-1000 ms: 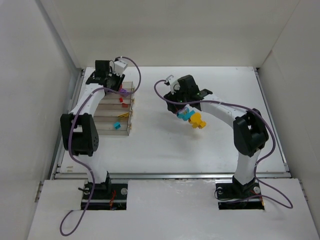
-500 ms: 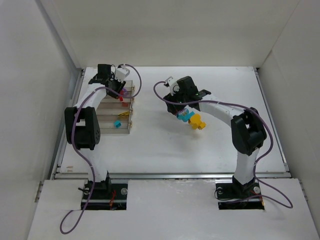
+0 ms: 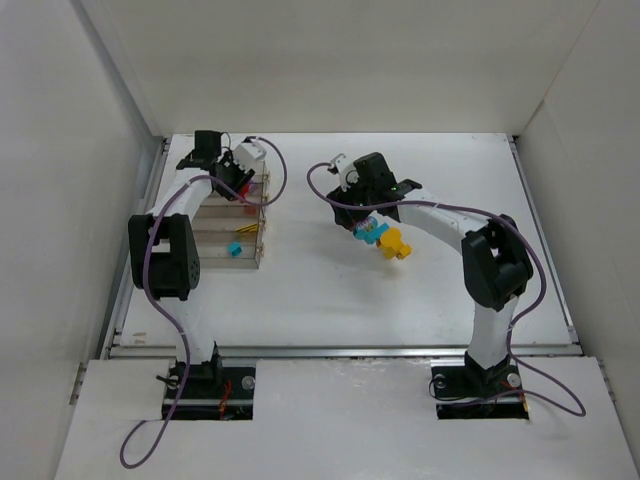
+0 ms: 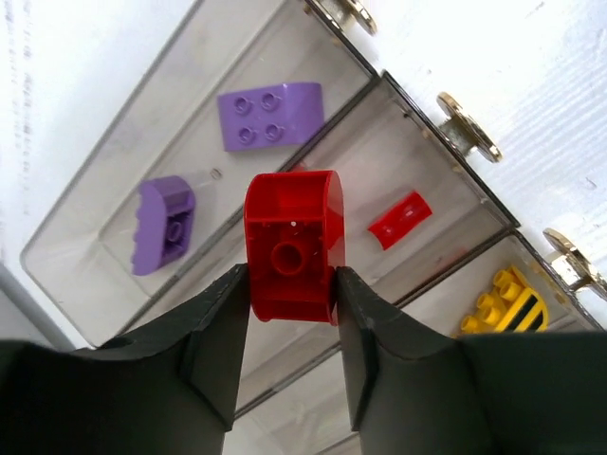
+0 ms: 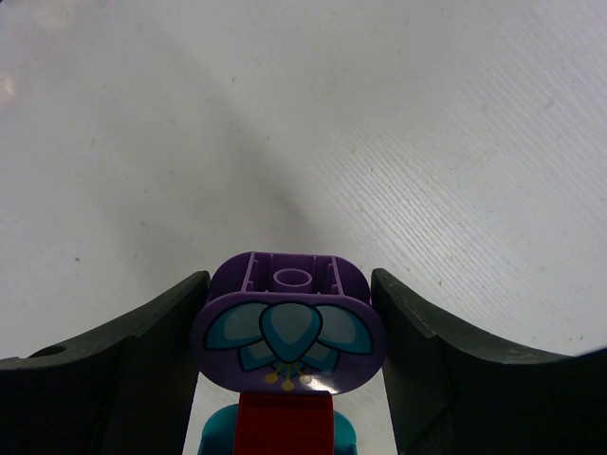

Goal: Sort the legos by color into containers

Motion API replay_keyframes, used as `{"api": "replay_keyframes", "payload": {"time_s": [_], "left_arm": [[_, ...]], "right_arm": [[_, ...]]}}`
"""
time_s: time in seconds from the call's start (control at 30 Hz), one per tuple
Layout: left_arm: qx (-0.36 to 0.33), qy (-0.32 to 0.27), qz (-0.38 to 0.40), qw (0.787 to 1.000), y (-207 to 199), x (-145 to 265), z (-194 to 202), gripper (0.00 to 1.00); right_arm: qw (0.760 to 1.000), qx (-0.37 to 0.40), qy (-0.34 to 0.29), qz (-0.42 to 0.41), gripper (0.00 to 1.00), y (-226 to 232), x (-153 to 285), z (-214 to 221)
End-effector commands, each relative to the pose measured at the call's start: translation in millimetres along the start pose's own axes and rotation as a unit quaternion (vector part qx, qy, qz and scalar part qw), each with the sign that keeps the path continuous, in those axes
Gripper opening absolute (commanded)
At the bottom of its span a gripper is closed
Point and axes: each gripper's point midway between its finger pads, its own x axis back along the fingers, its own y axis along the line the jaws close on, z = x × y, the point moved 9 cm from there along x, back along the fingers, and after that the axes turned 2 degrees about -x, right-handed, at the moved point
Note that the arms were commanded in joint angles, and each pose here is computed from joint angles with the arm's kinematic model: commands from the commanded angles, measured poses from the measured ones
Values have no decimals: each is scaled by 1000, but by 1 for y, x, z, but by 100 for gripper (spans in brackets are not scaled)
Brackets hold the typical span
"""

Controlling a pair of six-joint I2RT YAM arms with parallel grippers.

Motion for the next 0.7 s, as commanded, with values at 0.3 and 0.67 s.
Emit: {"api": "replay_keyframes", "payload": {"time_s": [0.3, 0.67], "left_arm": [[1, -41, -19, 999, 10, 26, -22, 69], [34, -108, -14, 993, 6, 61, -53, 69]], "right_arm": [[999, 1, -37, -4, 0, -2, 5, -23], [1000, -22, 1, 21, 23, -10, -27, -19]]}}
